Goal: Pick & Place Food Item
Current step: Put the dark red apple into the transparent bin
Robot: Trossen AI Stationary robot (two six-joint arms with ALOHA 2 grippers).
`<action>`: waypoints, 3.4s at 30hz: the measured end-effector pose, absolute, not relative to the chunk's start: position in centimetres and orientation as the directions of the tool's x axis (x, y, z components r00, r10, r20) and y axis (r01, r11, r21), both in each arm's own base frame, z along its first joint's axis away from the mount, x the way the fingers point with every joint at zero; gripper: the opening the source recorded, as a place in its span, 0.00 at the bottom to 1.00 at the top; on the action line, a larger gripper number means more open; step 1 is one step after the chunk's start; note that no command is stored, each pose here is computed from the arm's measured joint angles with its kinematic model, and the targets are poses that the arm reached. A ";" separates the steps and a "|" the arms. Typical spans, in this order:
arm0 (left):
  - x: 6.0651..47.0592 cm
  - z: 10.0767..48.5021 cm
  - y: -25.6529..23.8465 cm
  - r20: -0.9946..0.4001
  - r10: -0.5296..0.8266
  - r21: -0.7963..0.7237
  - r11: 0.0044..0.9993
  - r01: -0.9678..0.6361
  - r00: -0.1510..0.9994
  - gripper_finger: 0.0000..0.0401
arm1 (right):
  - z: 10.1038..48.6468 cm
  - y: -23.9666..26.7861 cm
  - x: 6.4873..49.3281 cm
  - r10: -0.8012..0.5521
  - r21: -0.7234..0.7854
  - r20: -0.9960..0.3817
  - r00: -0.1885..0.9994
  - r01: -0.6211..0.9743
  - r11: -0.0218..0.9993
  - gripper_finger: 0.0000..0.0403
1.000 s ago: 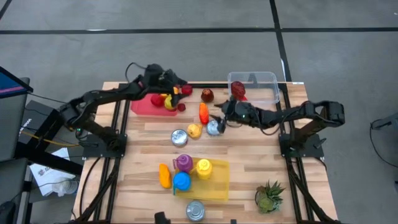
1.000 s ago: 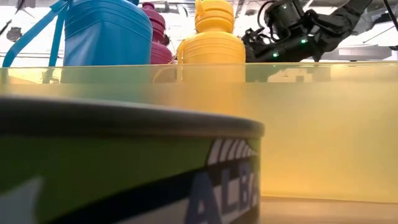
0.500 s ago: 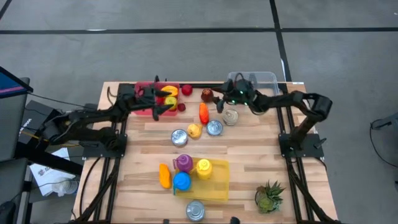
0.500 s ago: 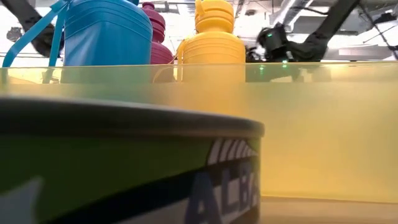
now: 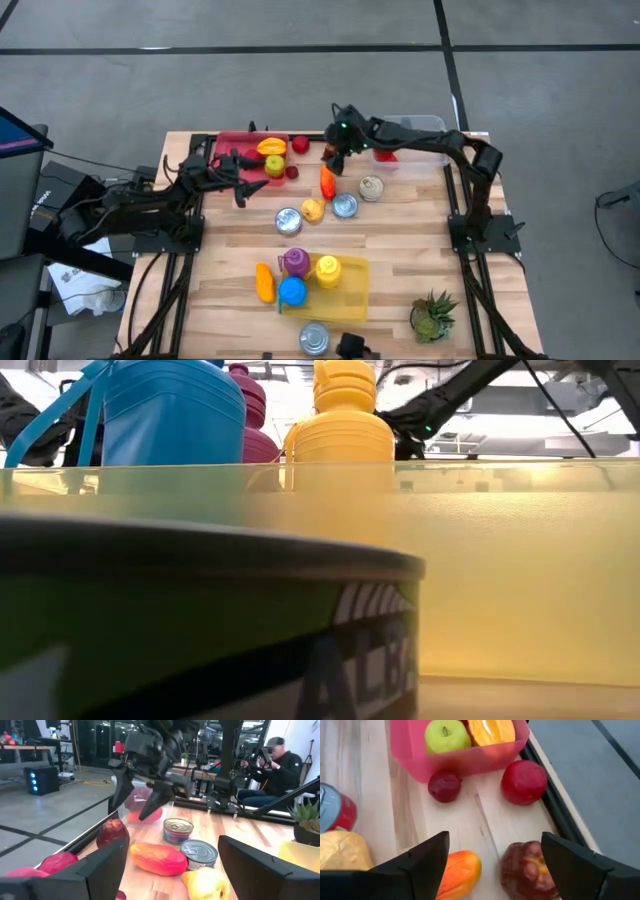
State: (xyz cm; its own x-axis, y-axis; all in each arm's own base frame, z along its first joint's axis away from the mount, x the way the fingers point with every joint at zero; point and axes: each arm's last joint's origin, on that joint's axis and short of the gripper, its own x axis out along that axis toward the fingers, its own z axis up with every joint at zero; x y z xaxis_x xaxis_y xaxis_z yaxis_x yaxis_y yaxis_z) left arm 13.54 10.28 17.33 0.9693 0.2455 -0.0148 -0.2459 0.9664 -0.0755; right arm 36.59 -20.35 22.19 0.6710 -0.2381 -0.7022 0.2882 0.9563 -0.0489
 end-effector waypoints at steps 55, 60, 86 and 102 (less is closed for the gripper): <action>13.0 16.4 10.6 -0.068 0.324 -0.114 0.937 -0.330 0.944 0.76 | 18.7 -25.4 40.9 -0.087 -0.027 -0.957 0.278 0.213 0.977 0.51; 13.0 16.3 10.6 -0.068 0.329 -0.115 0.935 -0.335 0.942 0.76 | 20.2 -24.6 41.5 -0.110 -0.049 -0.955 0.275 0.220 0.974 0.51; 12.7 15.9 10.4 -0.070 0.329 -0.088 0.938 -0.334 0.942 0.76 | 31.8 -22.6 48.7 0.033 -0.045 -0.282 0.959 -0.047 0.998 0.51; 12.7 15.9 10.4 -0.073 0.328 -0.089 0.938 -0.334 0.942 0.76 | 36.2 -20.2 49.0 0.094 -0.176 0.518 0.850 -0.001 0.984 0.51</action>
State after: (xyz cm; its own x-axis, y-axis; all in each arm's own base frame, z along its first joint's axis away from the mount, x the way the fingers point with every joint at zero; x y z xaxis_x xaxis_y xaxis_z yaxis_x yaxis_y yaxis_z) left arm 12.73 10.38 15.88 0.9418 0.3280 -0.0732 -0.3338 0.9384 -0.0895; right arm 49.03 -20.21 36.19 0.8505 0.0941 0.5176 -0.0015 0.9843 -0.1765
